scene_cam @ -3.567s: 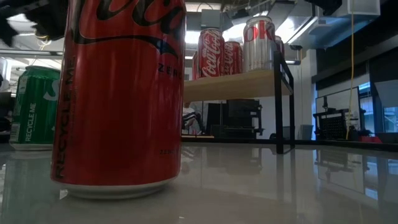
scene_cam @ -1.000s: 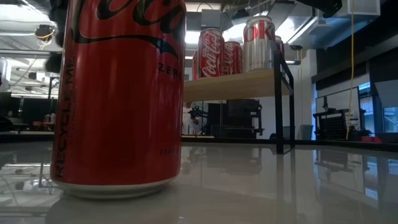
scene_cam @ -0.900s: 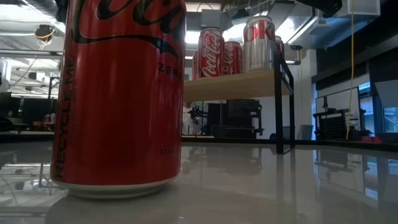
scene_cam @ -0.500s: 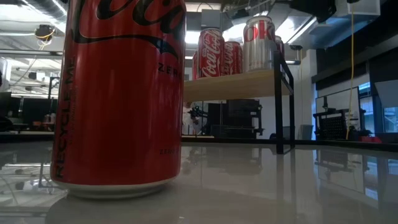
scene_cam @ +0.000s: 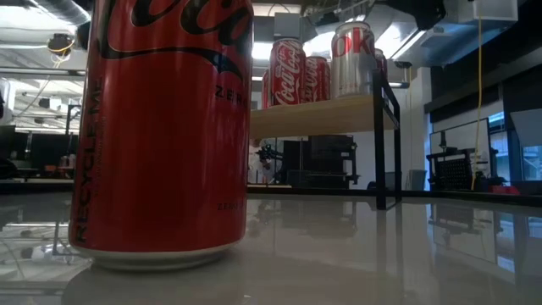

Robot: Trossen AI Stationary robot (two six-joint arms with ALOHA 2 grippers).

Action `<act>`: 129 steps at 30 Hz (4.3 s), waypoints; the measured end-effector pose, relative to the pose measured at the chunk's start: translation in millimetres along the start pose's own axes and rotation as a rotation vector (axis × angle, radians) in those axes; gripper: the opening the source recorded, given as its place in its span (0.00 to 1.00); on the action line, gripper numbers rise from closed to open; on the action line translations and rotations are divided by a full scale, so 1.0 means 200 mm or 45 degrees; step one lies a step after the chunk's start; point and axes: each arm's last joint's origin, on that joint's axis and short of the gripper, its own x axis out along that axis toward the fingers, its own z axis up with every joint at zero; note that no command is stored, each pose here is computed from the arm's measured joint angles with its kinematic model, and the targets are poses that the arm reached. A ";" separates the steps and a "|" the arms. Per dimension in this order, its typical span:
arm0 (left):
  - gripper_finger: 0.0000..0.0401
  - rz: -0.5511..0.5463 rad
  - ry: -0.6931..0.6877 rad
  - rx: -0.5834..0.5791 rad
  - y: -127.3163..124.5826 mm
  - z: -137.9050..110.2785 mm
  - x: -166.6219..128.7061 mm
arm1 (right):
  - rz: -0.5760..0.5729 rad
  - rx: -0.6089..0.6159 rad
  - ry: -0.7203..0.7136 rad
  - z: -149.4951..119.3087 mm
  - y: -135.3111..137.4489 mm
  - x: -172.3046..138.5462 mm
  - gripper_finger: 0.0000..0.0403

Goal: Place canned beverage on shelf
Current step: Put the top green soda can on the shelf

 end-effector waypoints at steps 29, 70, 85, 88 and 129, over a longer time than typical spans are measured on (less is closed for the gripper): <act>0.81 -0.133 0.431 0.301 -0.05 -0.17 -0.04 | 0.004 0.014 -0.058 0.01 0.01 0.06 0.87; 0.86 0.103 0.359 0.342 -0.03 -0.14 -0.03 | -0.105 -0.005 -0.161 0.13 -0.06 -0.26 0.87; 0.86 0.113 0.327 0.265 -0.03 -0.13 -0.02 | -0.104 -0.005 -0.159 0.13 -0.06 -0.26 0.87; 0.86 0.153 0.287 0.198 -0.03 -0.12 -0.02 | -0.103 -0.005 -0.159 0.13 -0.06 -0.26 0.87; 0.86 0.251 0.291 -0.680 -0.07 0.12 -0.74 | -0.157 0.012 -0.184 -0.04 -0.11 -0.42 0.87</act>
